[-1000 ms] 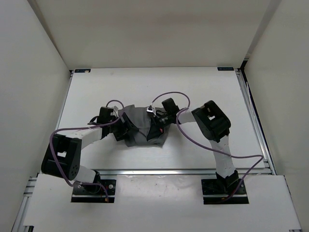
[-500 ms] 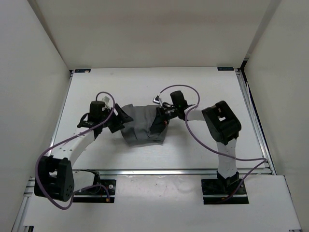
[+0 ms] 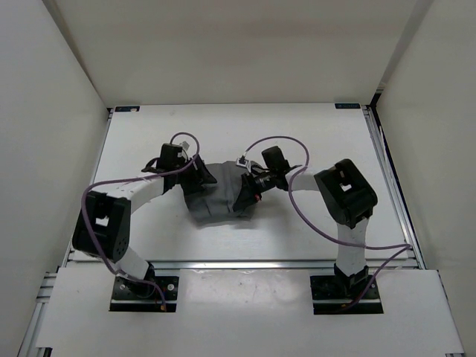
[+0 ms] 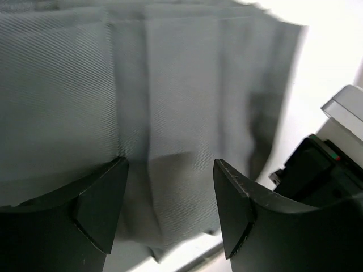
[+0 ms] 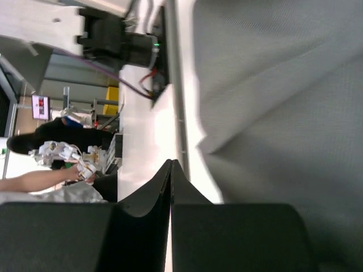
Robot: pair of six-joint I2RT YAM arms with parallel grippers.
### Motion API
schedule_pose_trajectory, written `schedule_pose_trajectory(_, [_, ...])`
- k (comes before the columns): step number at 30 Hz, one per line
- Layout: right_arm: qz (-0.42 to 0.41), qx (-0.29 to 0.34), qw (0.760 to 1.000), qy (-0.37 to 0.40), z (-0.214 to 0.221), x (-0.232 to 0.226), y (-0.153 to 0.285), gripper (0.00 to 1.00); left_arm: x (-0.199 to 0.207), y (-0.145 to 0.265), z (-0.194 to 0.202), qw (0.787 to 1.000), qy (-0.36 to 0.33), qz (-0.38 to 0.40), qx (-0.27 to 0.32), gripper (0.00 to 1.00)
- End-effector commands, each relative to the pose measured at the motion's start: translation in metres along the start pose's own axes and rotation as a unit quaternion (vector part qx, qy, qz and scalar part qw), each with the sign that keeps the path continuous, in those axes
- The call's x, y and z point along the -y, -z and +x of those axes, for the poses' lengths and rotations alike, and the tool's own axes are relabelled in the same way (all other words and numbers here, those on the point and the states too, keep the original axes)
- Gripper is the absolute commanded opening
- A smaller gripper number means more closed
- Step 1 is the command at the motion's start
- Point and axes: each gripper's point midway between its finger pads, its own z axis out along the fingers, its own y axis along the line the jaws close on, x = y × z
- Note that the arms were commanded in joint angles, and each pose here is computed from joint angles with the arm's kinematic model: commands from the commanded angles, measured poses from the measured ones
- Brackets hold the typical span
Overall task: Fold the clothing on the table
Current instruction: Fold the skirt
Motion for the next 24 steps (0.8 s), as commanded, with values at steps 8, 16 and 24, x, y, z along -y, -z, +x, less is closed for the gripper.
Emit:
schedule_pose_trajectory(8, [0.183,-0.011,0.981,-0.07,0.002,0.102,-0.003,0.0,-0.02,-0.036,-0.024,0.999,-0.025,-0.042,-0.015,0.69])
schedule_pose_trajectory(16, [0.094,0.065,0.993,0.011,-0.032,0.024,0.027,0.0,0.028,-0.002,-0.07,0.997,-0.06,-0.02,0.048,0.77])
schedule_pose_trajectory(24, [0.005,0.041,0.997,0.072,-0.073,-0.032,0.017,0.0,0.051,0.075,-0.098,0.99,-0.033,0.009,0.135,0.8])
